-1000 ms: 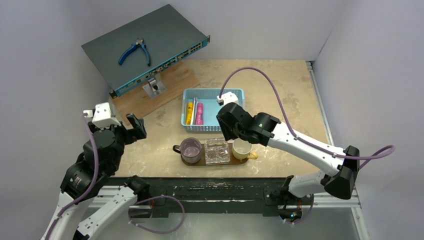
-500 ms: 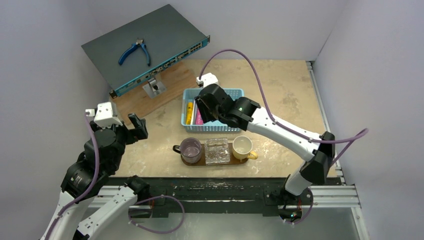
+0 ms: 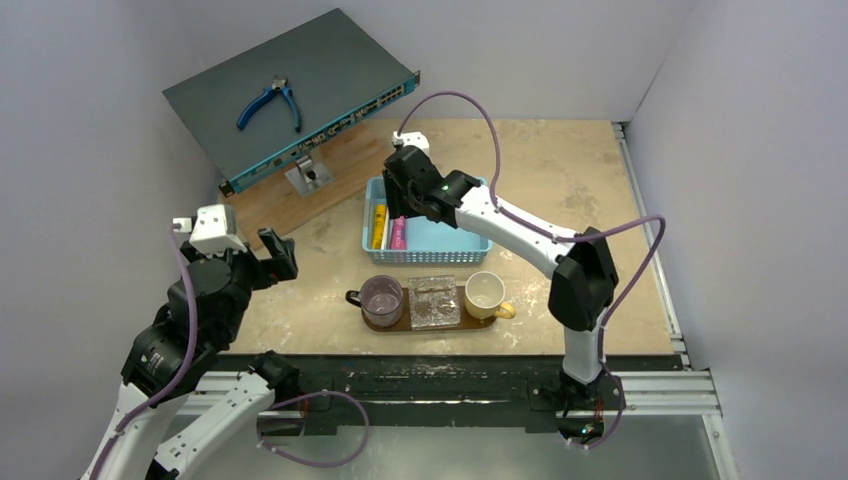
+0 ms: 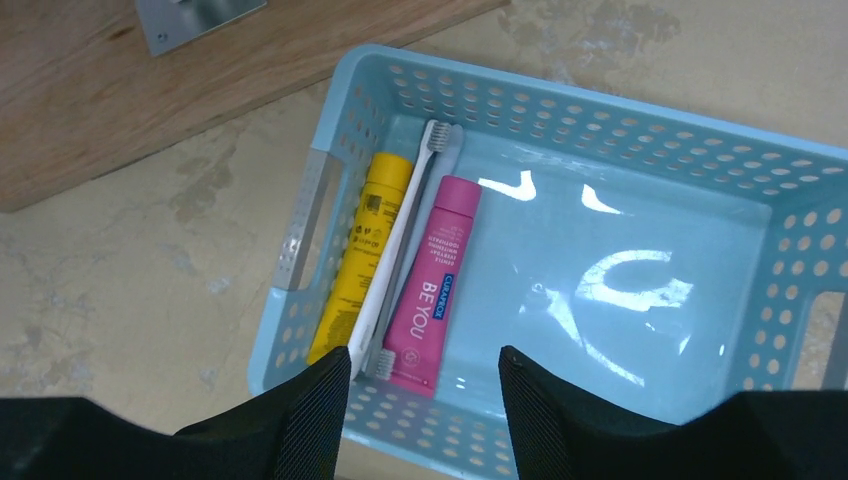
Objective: Prepare toiletry sets of a toothbrush and toothpaste on the tray
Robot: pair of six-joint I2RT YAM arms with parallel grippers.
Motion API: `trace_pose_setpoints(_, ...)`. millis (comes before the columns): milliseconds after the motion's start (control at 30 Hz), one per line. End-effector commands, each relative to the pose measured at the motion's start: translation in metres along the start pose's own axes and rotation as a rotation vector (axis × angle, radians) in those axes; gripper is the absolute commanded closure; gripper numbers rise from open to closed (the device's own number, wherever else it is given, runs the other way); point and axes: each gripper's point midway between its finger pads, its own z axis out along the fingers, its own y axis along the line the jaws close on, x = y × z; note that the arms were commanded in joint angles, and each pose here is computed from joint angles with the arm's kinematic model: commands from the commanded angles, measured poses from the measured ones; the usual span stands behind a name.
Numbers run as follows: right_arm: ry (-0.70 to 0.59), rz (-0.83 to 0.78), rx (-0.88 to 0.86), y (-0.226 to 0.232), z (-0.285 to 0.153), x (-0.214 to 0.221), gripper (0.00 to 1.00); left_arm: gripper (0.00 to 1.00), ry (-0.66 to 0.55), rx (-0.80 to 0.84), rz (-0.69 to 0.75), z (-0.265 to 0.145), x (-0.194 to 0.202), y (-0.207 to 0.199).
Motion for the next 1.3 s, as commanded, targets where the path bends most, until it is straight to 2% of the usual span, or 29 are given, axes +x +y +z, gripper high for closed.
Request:
trace_pose_setpoints(0, -0.036, 0.146, -0.013, 0.005, 0.017, -0.020, 0.41, 0.02, -0.049, 0.033, -0.010, -0.003, -0.014, -0.005)
trace_pose_setpoints(567, 0.083, 0.266, 0.035, -0.001, 0.101, 0.018, 0.41, 0.01, -0.050, 0.048, -0.008, -0.004, -0.015, -0.007)
trace_pose_setpoints(933, 0.131, 0.290, 0.063, -0.009, 0.131, 0.040, 0.44, 0.02, -0.045, 0.047, -0.003, -0.002, -0.014, -0.008)
trace_pose_setpoints(1267, 0.172, 0.298, 0.071, -0.015, 0.151, 0.059, 0.51, 0.01, -0.040, 0.042, 0.002, -0.001, -0.012, -0.008)
